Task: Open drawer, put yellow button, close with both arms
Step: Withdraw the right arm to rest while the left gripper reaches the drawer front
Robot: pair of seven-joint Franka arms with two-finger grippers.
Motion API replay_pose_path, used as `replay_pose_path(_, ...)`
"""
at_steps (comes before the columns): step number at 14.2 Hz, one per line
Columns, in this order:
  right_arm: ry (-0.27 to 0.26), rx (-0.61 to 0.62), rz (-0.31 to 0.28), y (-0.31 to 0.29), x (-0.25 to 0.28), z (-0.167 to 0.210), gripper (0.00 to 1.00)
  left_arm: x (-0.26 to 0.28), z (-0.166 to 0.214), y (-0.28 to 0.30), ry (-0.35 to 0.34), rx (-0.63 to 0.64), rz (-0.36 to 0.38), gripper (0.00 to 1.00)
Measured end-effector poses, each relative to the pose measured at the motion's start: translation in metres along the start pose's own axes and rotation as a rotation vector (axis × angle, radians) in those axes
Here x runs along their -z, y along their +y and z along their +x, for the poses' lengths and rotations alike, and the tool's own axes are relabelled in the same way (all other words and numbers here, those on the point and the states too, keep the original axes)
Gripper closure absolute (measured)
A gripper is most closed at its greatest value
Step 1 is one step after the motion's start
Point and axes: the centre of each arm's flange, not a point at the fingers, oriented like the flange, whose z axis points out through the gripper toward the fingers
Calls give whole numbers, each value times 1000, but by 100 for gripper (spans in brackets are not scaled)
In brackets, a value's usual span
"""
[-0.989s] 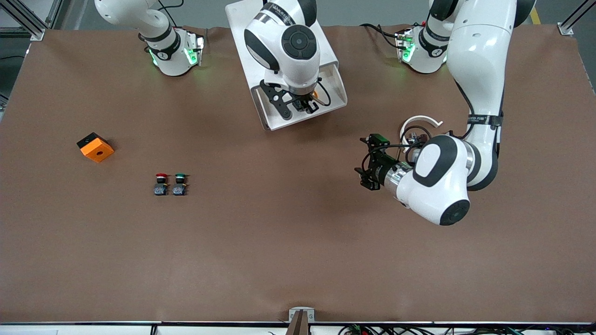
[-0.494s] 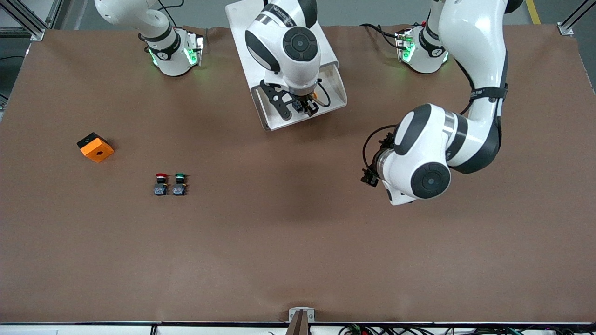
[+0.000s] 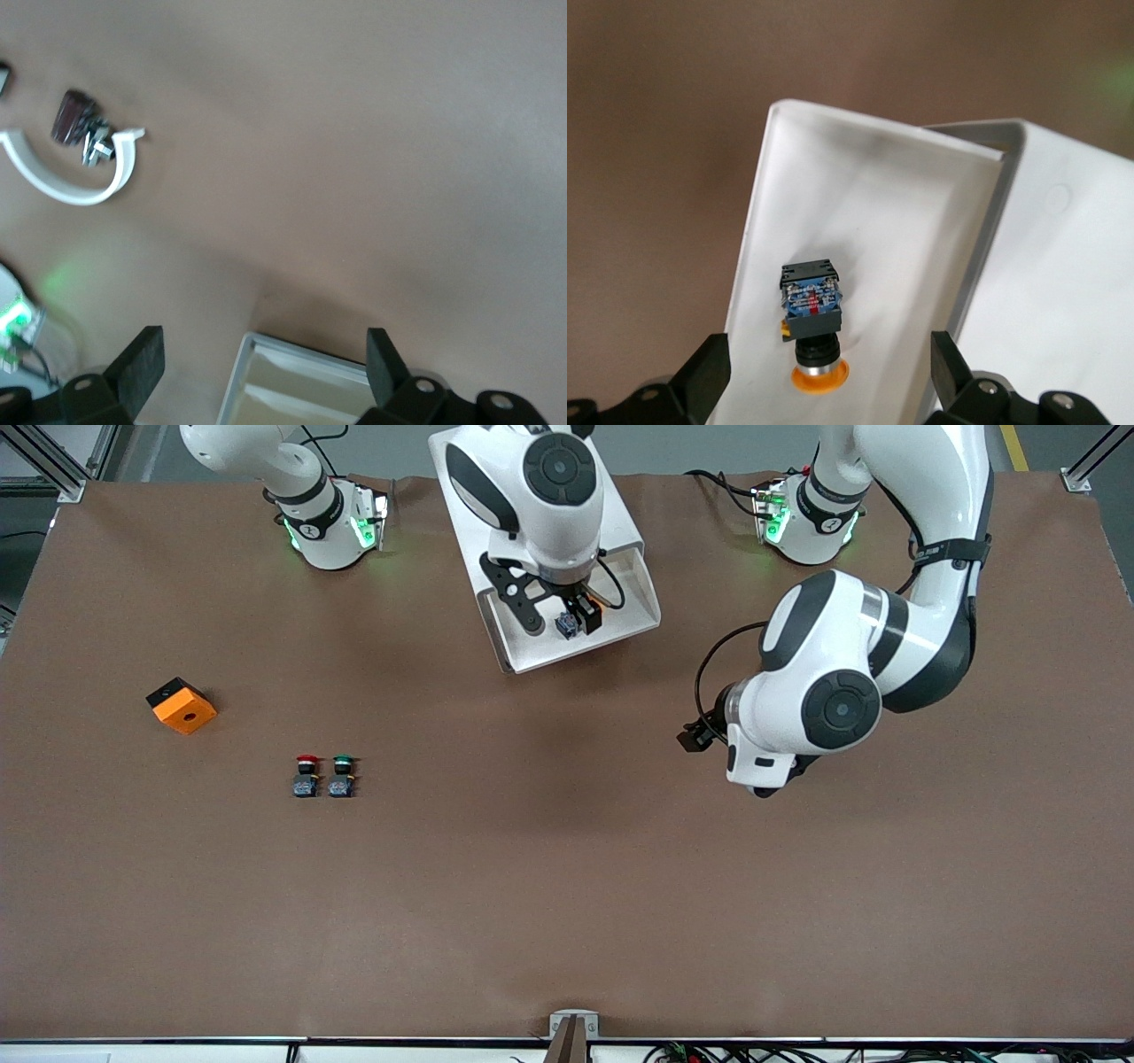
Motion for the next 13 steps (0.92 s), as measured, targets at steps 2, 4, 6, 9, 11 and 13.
replay_pose_path(2,-11,-24,27,5,31,21,0,-20,-26,3,48,-63,-26,0)
replay_pose_path(4,-18,-9,32,11,56,51,0,-40,-55,4,58,-111,-31,0)
replay_pose_path(6,-13,40,46,20,82,84,0,-54,-76,7,53,-149,-20,0)
replay_pose_path(9,-2,173,70,45,127,145,0,-68,-102,16,50,-201,-17,0)
replay_pose_path(11,-4,277,80,67,153,191,0,-74,-117,20,46,-229,-13,0)
replay_pose_path(13,-1,378,94,87,171,235,0,-81,-129,24,46,-251,-16,0)
